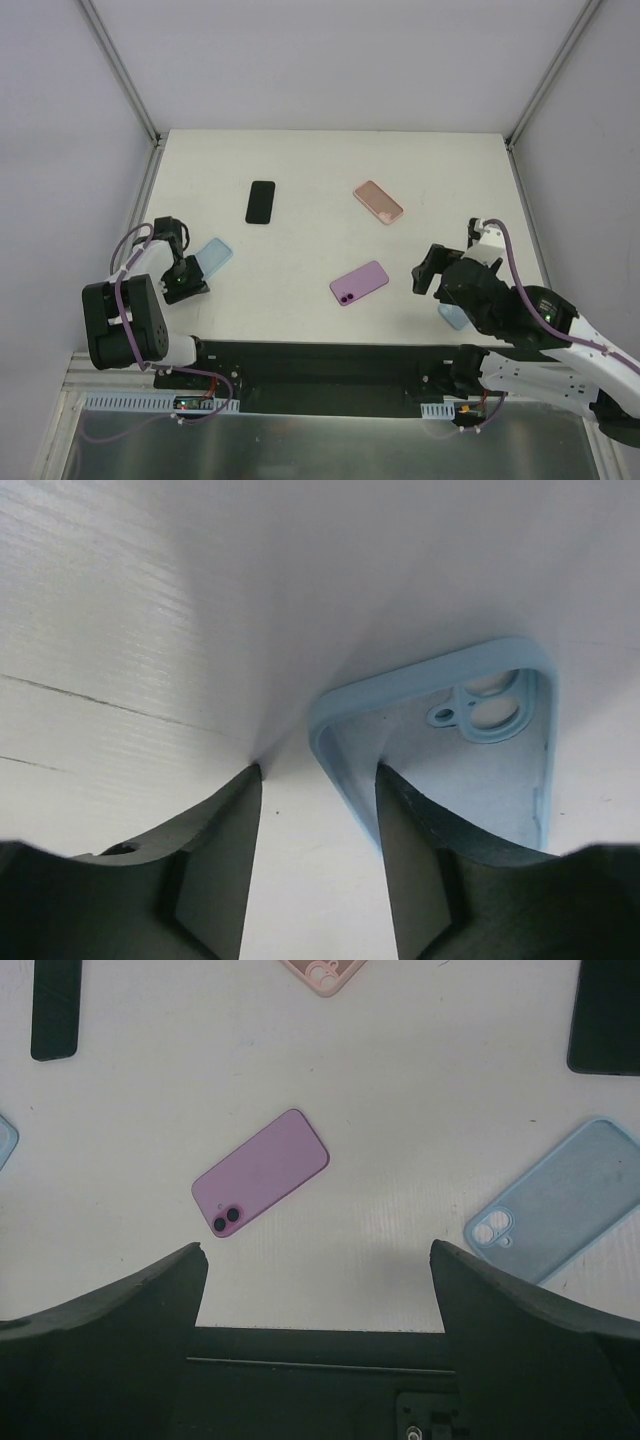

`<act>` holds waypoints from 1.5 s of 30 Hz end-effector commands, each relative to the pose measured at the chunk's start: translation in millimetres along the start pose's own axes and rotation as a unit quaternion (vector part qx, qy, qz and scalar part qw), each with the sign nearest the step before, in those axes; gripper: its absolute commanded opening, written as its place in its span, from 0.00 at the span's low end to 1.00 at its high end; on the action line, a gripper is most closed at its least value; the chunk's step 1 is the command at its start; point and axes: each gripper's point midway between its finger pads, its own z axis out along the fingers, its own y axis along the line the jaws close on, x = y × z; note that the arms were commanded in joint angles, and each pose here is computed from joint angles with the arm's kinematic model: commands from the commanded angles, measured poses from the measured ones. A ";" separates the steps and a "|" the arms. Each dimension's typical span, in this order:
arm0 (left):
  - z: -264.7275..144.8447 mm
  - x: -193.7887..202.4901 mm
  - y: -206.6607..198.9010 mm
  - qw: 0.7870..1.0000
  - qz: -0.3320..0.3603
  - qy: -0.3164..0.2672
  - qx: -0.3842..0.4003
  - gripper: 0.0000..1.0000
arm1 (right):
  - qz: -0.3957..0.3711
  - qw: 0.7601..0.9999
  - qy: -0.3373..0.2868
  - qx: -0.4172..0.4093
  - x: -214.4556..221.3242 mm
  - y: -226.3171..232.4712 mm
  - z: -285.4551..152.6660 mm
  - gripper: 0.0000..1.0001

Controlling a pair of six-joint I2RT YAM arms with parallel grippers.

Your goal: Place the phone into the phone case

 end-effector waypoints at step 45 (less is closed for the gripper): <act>-54.6 168.0 31.7 0.543 0.812 0.165 0.138 0.55 | -0.488 0.849 0.051 -0.199 39.5 97.0 51.1 0.96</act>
